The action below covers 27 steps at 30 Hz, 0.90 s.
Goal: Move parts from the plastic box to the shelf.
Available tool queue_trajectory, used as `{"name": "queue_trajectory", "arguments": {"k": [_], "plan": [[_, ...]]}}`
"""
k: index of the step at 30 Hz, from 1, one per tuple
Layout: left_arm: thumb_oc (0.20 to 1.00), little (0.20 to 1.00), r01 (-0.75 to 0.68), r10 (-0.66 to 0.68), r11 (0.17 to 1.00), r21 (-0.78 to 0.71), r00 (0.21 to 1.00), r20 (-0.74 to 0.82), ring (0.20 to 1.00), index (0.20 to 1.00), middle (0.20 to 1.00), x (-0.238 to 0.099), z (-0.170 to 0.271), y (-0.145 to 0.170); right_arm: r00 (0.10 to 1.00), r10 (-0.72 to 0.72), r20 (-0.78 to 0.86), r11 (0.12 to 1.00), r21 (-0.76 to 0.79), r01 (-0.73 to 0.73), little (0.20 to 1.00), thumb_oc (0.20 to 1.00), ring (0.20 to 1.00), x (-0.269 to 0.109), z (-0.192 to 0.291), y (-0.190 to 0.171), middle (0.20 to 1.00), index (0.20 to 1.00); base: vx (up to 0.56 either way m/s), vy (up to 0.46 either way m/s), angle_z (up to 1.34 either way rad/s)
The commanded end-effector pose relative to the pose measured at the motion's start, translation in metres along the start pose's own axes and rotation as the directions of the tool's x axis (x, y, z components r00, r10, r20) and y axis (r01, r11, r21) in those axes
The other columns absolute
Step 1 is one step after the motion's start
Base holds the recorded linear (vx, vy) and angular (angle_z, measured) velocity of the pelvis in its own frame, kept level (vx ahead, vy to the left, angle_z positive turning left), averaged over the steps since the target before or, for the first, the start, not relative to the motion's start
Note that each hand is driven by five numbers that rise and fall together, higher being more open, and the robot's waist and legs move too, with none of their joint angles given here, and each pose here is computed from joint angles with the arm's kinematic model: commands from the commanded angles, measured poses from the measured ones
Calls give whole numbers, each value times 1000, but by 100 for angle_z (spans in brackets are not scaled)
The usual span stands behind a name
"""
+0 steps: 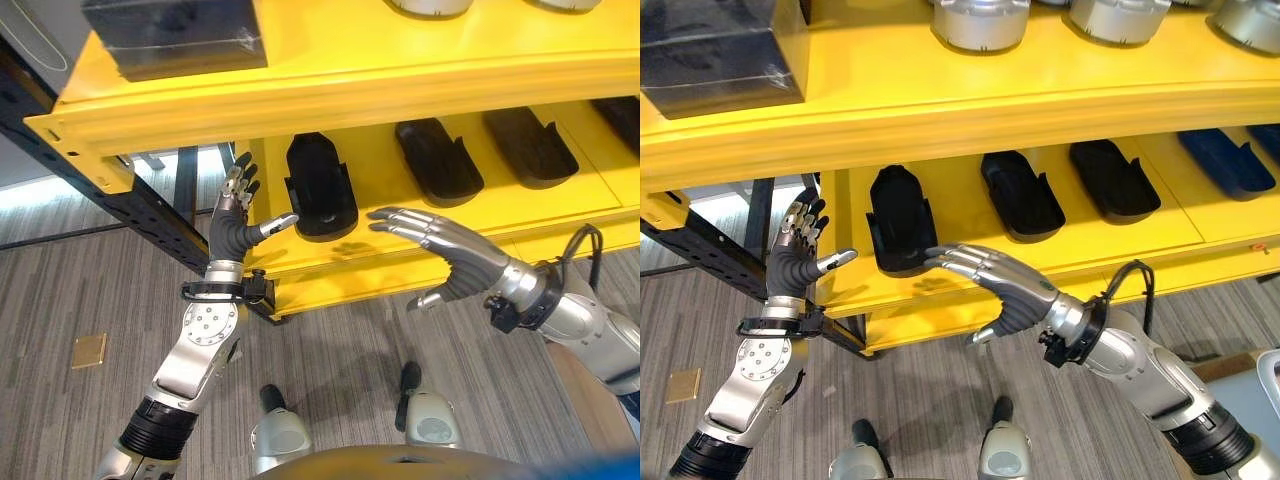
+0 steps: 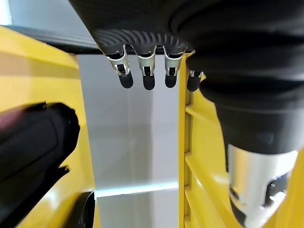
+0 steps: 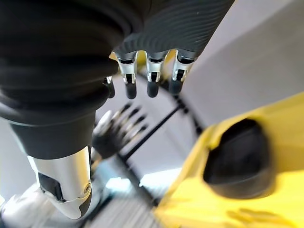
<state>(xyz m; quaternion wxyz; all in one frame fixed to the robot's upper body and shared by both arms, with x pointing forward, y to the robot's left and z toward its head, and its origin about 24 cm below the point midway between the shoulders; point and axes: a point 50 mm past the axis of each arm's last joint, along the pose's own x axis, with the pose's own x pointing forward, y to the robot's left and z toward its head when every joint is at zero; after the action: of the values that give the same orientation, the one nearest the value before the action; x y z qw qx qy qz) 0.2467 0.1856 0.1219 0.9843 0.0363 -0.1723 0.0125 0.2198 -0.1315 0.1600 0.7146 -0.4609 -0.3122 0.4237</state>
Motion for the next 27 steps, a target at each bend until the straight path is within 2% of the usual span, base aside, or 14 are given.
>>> {"name": "queue_trajectory", "arguments": {"k": [1, 4, 10, 14, 18, 27], "plan": [[1000, 1000, 26, -26, 999, 43, 1000, -2, 1000, 1000, 1000, 5, 5, 16, 993, 15, 117, 1000, 22, -17, 1000, 1000, 1000, 12, 17, -12, 1000, 1000, 43, -51, 2], [1000, 1000, 36, -34, 998, 53, 998, -48, 1000, 1000, 1000, 0, -1, 22, 993, 65, 103, 995, 72, -73, 1000, 1000, 1000, 21, 13, -4, 1000, 1000, 59, -81, 16], [1000, 1000, 59, -53, 994, 97, 997, -62, 1000, 1000, 1000, -8, -7, 30, 987, 154, 52, 985, 69, -158, 1000, 1000, 1000, 37, 1, 12, 1000, 1000, 17, -58, 14], [1000, 1000, -49, 50, 996, 77, 999, -9, 1000, 1000, 1000, -3, -1, 42, 964, 256, -64, 960, 137, -246, 1000, 1000, 1000, 51, -21, 29, 1000, 1000, -5, -29, 18], [1000, 1000, -100, 100, 993, 68, 995, 9, 1000, 1000, 1000, 1, 1, 52, 940, 302, -158, 950, 130, -283, 1000, 1000, 1000, 57, -36, 39, 1000, 1000, 2, -20, 8], [1000, 1000, -133, 133, 990, 50, 991, 19, 1000, 1000, 1000, 10, 5, 57, 900, 189, -393, 978, -4, -208, 1000, 1000, 1000, 50, -81, 41, 1000, 1000, 7, -6, 5]]}}
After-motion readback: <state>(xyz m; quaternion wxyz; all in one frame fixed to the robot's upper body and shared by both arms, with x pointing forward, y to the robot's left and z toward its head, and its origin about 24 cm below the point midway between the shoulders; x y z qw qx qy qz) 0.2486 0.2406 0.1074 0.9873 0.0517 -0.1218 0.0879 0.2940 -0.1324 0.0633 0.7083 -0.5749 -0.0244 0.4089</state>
